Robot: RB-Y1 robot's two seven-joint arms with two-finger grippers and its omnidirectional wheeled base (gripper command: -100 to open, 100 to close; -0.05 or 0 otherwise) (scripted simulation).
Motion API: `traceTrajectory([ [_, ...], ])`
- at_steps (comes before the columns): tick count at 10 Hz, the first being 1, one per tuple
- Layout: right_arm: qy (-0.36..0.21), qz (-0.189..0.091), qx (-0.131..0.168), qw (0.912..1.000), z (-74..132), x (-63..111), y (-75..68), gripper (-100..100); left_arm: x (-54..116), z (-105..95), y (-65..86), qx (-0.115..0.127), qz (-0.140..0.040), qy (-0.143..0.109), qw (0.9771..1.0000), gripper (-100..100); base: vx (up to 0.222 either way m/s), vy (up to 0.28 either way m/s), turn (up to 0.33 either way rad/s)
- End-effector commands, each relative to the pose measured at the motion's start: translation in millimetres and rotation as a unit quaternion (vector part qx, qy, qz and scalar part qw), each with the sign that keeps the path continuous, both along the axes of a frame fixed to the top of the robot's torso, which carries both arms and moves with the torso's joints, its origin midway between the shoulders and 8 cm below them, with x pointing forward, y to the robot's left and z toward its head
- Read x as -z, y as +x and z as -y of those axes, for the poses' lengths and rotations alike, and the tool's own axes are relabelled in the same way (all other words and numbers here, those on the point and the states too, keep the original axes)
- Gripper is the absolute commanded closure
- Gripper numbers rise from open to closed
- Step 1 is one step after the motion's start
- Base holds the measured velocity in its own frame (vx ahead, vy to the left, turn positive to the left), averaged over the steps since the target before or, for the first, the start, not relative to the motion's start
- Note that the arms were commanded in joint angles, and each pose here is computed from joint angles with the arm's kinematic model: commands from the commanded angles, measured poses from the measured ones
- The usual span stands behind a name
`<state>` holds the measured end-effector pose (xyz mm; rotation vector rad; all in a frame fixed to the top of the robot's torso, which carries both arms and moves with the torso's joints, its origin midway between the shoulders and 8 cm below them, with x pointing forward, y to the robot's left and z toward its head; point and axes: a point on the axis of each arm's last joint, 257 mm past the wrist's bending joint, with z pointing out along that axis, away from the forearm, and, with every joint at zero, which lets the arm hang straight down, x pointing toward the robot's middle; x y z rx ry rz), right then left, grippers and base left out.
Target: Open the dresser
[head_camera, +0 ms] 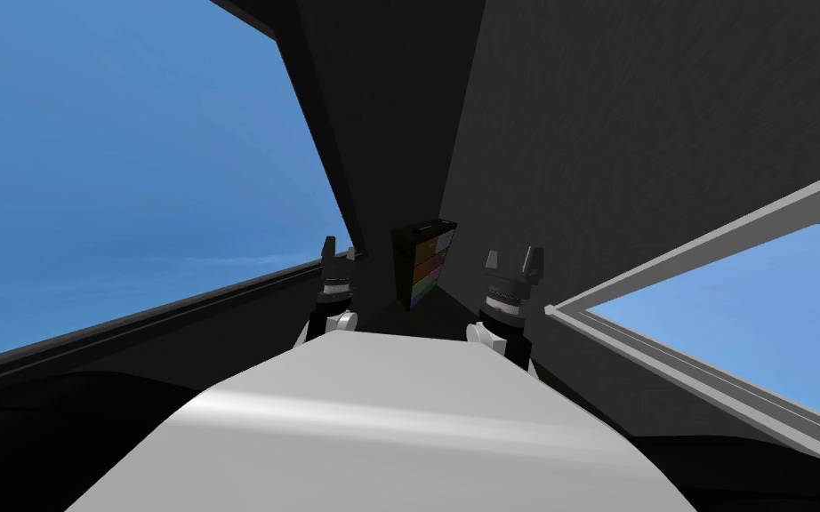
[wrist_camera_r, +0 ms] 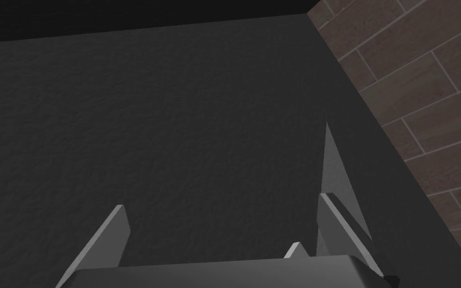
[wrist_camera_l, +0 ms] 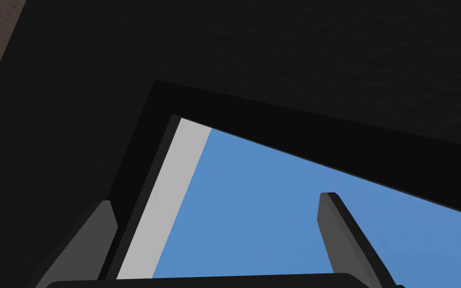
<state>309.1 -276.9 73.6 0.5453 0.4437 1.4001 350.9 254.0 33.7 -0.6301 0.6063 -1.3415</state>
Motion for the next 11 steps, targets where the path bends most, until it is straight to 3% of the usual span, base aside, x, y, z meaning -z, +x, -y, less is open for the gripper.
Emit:
traceTrajectory([
  [1,0.0,0.0,0.0,1.0,0,0.0,0.0,0,0.0,0.0,0.0,0.0,0.0,0.0,1.0,0,0.0,0.0,0.0],
  [9,0.0,0.0,0.0,1.0,0,-0.1,-0.1,0,-0.2,0.0,-0.1,0.0,0.0,0.0,1.0,0,0.0,0.0,0.0],
  [10,-0.043,-0.009,0.001,0.999,-12,0.7,4.3,-100,-0.2,0.0,-0.1,0.0,0.0,0.0,1.0,0,0.026,0.003,-0.001],
  [11,-0.068,-0.013,0.004,0.9976,-19,1.5,6.7,-100,0.1,0.0,0.0,0.0,0.0,0.0,1.0,0,0.032,0.0,-0.004],
])
